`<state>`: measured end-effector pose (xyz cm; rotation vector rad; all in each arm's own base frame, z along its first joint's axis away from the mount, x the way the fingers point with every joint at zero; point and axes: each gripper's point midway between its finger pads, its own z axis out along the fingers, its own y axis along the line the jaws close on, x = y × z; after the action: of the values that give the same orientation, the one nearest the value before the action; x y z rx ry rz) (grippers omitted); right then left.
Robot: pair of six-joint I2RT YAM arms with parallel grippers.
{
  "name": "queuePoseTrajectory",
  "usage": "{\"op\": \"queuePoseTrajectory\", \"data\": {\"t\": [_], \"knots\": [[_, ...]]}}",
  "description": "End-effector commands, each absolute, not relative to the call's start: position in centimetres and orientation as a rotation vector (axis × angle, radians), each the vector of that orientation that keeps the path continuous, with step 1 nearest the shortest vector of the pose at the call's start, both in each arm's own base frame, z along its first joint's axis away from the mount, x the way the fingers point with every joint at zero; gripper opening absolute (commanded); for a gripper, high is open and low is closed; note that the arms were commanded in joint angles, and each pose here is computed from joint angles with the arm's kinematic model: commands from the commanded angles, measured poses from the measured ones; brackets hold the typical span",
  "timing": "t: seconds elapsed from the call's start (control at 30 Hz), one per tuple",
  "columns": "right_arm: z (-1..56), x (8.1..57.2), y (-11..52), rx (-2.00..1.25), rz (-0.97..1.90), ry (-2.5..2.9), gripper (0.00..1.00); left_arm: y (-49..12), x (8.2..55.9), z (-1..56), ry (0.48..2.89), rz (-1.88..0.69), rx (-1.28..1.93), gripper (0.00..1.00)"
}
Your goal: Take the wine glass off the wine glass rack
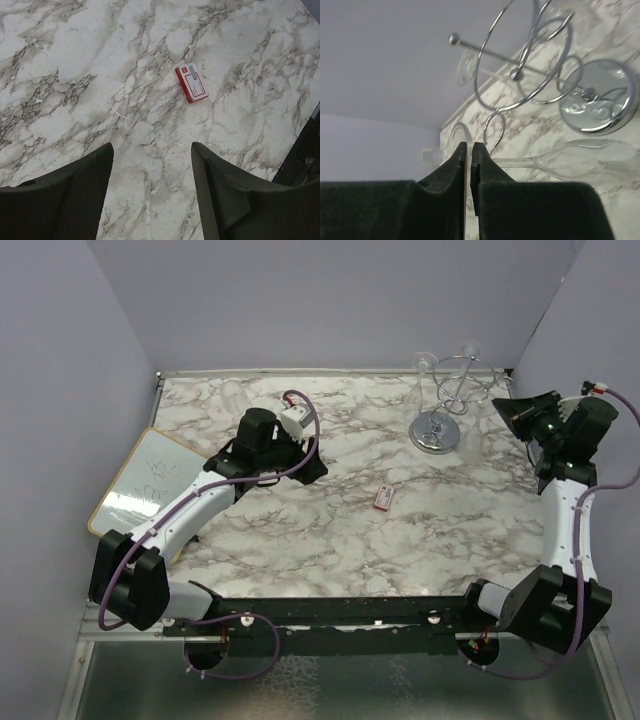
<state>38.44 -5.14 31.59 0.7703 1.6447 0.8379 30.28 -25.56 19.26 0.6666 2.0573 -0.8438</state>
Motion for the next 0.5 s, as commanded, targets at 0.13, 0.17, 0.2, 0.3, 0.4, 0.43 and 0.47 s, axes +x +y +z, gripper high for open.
{"op": "queuePoseTrajectory", "data": {"t": [0.13, 0.17, 0.2, 0.3, 0.4, 0.43, 0.47], "knots": [[31.7, 34.3, 4.9, 0.523, 1.085, 1.786, 0.01, -25.4, 30.3, 21.2, 2.012, -0.830, 0.642, 0.65], [31.7, 33.8, 5.9, 0.499, 1.119, 1.795, 0.01, -25.4, 30.2, 21.2, 2.013, -0.832, 0.641, 0.66], [31.6, 33.5, 6.9, 0.480, 1.157, 1.805, 0.01, -25.4, 30.3, 21.3, 2.011, -0.833, 0.638, 0.66], [31.8, 32.6, 9.6, 0.409, 1.277, 1.830, 0.01, -25.2, 30.5, 21.2, 2.016, -0.830, 0.621, 0.65], [32.1, 32.4, 11.3, 0.372, 1.346, 1.842, 0.01, -24.8, 30.9, 21.3, 2.019, -0.833, 0.587, 0.66], [32.2, 32.5, 11.7, 0.363, 1.366, 1.841, 0.01, -24.8, 31.1, 21.4, 2.022, -0.835, 0.570, 0.66], [32.1, 32.7, 12.1, 0.362, 1.384, 1.844, 0.01, -24.8, 31.3, 21.5, 2.028, -0.840, 0.543, 0.66]]}}
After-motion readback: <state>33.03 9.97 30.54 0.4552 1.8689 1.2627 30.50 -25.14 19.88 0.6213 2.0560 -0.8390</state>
